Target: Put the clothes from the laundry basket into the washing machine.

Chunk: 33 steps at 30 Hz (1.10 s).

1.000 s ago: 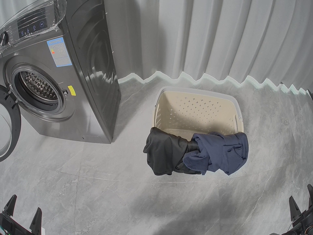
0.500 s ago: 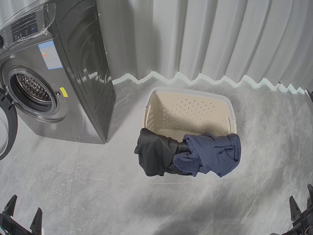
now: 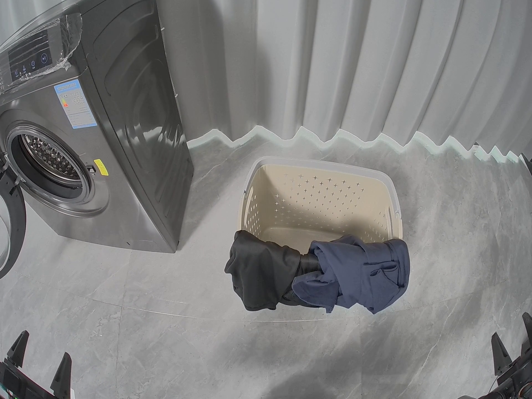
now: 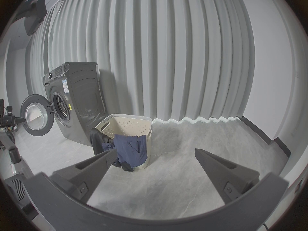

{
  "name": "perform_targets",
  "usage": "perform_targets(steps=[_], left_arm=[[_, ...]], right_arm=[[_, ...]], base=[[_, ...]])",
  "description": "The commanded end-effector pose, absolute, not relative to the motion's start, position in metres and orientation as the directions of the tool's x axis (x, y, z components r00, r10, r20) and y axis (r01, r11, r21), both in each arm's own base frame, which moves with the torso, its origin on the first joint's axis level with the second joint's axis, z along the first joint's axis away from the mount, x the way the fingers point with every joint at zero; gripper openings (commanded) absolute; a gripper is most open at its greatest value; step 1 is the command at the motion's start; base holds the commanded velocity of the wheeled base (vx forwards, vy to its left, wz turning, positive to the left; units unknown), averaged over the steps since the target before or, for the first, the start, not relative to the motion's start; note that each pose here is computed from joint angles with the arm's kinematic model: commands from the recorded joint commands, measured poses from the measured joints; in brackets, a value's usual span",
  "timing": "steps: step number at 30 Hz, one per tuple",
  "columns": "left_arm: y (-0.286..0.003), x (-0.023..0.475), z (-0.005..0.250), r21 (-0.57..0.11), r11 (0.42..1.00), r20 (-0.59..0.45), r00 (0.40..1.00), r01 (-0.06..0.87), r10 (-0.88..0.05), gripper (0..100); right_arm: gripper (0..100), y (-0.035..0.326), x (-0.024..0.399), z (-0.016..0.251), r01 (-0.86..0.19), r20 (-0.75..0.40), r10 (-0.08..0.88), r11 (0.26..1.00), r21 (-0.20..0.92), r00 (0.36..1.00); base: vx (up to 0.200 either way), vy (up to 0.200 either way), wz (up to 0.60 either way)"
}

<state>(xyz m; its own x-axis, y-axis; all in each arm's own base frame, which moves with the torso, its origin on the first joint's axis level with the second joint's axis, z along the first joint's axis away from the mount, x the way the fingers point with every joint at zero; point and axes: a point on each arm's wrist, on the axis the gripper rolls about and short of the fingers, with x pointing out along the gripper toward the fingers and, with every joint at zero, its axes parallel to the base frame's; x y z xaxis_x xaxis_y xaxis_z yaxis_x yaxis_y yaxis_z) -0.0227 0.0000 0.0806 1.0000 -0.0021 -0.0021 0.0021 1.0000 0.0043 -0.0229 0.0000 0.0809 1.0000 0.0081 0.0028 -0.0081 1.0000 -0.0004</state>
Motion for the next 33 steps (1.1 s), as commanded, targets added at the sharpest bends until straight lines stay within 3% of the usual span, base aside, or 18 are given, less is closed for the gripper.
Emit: perform_targets(steps=[1, 9, 14, 17, 19, 23, 24, 25, 26, 28, 33], left_arm=[[0.000, -0.023, 0.076, 0.006, 1.000, -0.003, 1.000, 0.002, -0.002, 100], [0.000, -0.023, 0.076, 0.006, 1.000, -0.002, 1.000, 0.002, -0.002, 100], [0.000, -0.023, 0.076, 0.006, 1.000, -0.002, 1.000, 0.002, -0.002, 100], [0.000, -0.023, 0.076, 0.006, 1.000, -0.002, 1.000, 0.002, -0.002, 100], [0.000, -0.023, 0.075, 0.008, 1.000, -0.005, 1.000, 0.003, -0.003, 100], [0.000, -0.023, 0.076, 0.009, 1.000, -0.002, 1.000, 0.002, -0.002, 100], [0.000, -0.023, 0.075, 0.009, 1.000, -0.003, 1.000, 0.002, -0.002, 100], [0.000, -0.023, 0.075, 0.009, 1.000, -0.003, 1.000, 0.002, -0.002, 100], [0.000, -0.023, 0.076, 0.009, 1.000, -0.003, 1.000, 0.002, -0.002, 100], [0.000, -0.023, 0.075, 0.008, 1.000, -0.003, 1.000, 0.002, -0.002, 100], [0.000, -0.023, 0.075, 0.008, 1.000, -0.003, 1.000, 0.002, -0.002, 100]], right_arm=[[100, 0.000, -0.022, 0.076, -0.009, -0.003, 0.009, 1.000, 0.000, 1.000], [100, 0.000, -0.023, 0.076, -0.009, 0.000, 0.009, 1.000, 0.011, 1.000], [100, 0.000, -0.023, 0.076, -0.006, 0.003, 0.006, 1.000, 0.005, 1.000], [100, 0.000, -0.036, 0.118, -0.008, 0.183, 0.008, 1.000, 0.000, 0.983], [100, 0.000, -0.039, 0.133, -0.012, 0.204, 0.012, 1.000, 0.000, 0.979], [100, 0.001, -0.014, 0.145, -0.083, -0.017, 0.083, 0.997, -0.007, 0.996], [100, 0.002, -0.001, 0.144, -0.150, -0.107, 0.150, 0.989, 0.007, 0.983], [100, 0.002, -0.001, 0.144, -0.150, -0.107, 0.150, 0.989, 0.007, 0.983], [100, 0.006, 0.018, 0.145, -0.250, -0.226, 0.256, 0.967, 0.056, 0.940], [100, 0.008, 0.035, 0.145, -0.283, -0.310, 0.306, 0.952, 0.117, 0.900], [100, 0.013, 0.076, 0.142, -0.283, -0.416, 0.322, 0.947, 0.154, 0.850]], base=[[0.000, 0.000, 0.00], [0.000, -0.150, 0.00], [0.000, 0.000, 0.00], [0.000, 0.000, 0.00], [0.000, 0.000, 0.00], [0.000, 0.000, 0.00], [0.000, 0.000, 0.00], [0.000, 0.000, 0.00], [0.000, 0.000, 0.00], [0.000, 0.000, 0.00], [0.000, 0.000, 0.00]])
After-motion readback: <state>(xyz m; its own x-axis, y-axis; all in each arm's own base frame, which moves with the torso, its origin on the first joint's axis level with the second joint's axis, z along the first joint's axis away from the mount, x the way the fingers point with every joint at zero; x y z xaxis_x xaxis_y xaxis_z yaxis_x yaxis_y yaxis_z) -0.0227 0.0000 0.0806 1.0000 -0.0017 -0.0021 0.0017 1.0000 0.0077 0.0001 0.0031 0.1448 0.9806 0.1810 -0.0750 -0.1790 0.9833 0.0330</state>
